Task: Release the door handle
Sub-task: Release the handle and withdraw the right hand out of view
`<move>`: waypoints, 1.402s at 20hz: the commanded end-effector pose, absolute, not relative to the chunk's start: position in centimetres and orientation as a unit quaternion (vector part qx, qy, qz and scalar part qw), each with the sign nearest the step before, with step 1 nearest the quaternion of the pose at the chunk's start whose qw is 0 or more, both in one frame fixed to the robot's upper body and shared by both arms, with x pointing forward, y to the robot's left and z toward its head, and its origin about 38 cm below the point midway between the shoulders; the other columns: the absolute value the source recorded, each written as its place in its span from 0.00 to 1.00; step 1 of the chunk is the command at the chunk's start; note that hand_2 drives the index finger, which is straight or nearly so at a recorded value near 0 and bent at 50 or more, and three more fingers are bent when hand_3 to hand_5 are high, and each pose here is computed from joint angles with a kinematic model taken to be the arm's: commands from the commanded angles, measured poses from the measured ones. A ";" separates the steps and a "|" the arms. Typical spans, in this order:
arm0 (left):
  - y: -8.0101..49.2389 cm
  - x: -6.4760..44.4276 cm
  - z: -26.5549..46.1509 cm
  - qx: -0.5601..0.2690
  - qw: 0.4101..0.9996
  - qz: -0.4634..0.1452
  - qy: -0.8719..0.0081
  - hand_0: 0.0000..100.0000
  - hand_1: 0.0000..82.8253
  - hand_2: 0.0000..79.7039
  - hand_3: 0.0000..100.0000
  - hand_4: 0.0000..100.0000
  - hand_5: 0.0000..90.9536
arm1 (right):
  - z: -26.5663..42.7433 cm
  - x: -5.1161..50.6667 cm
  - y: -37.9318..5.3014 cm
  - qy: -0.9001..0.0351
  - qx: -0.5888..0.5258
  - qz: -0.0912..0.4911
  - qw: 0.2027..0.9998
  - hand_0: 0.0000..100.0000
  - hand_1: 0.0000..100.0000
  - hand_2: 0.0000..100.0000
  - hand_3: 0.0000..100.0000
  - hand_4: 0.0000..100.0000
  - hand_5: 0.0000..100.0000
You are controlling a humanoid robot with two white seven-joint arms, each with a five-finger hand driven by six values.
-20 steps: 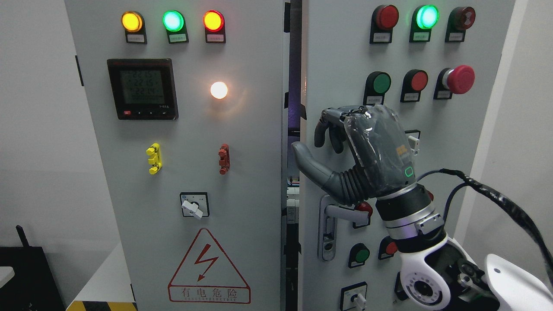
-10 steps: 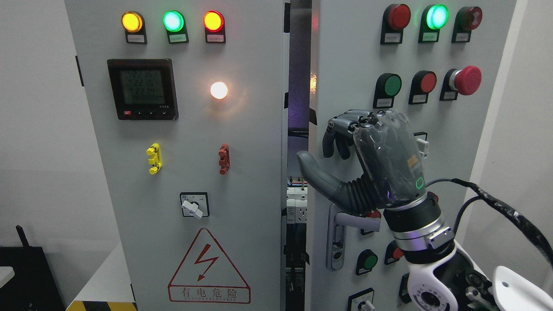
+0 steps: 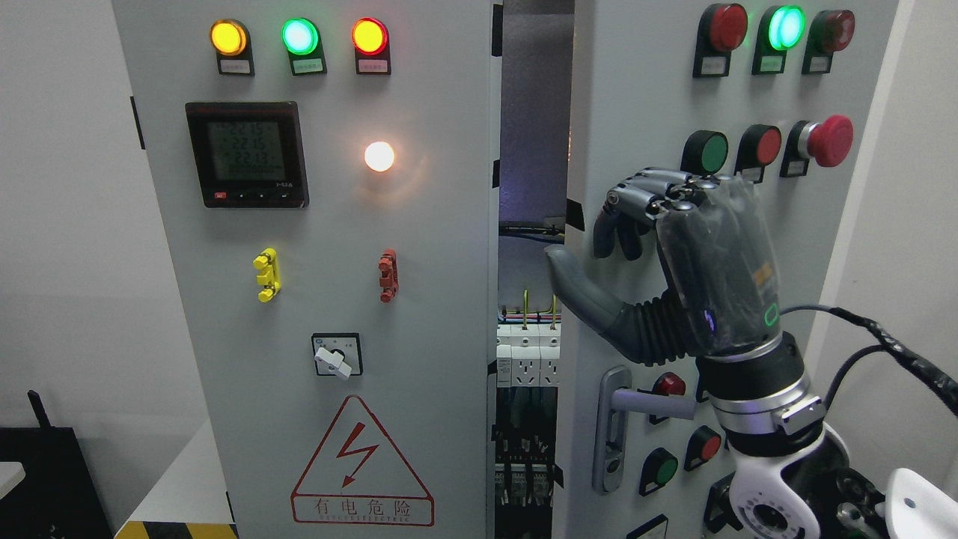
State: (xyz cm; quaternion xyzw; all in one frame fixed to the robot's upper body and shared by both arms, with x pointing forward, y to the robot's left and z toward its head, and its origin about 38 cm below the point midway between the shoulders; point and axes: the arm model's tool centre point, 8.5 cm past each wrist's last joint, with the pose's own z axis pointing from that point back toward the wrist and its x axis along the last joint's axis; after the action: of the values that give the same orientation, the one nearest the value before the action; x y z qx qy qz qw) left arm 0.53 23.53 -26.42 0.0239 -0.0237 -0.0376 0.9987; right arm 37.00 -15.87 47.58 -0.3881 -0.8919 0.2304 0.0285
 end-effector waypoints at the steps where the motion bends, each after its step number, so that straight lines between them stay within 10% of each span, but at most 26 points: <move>1: 23.5 0.4 -26.4 0.023 0.999 -0.037 -0.021 0.12 0.47 0.00 0.00 0.00 0.00 | 50.8 34.5 -17.7 -0.900 -0.401 0.172 -0.009 0.42 0.37 0.78 1.00 0.97 0.98; 17: 23.5 0.4 -26.4 0.023 0.999 -0.037 -0.021 0.12 0.47 0.00 0.00 0.00 0.00 | 52.2 31.2 -23.5 -0.895 -0.432 0.103 -0.050 0.44 0.36 0.79 1.00 0.97 0.99; 28: 23.5 0.4 -26.4 0.023 0.999 -0.037 -0.021 0.12 0.47 0.00 0.00 0.00 0.00 | 48.1 29.7 -35.7 -0.827 -0.559 0.019 0.048 0.46 0.35 0.79 1.00 0.98 0.99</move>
State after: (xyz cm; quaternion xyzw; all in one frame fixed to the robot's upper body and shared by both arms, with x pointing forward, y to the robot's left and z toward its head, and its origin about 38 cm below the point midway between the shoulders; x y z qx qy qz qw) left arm 0.54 23.53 -26.42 0.0239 -0.0238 -0.0376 0.9987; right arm 32.66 -26.28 48.56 -0.4564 -0.8833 0.1058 0.0155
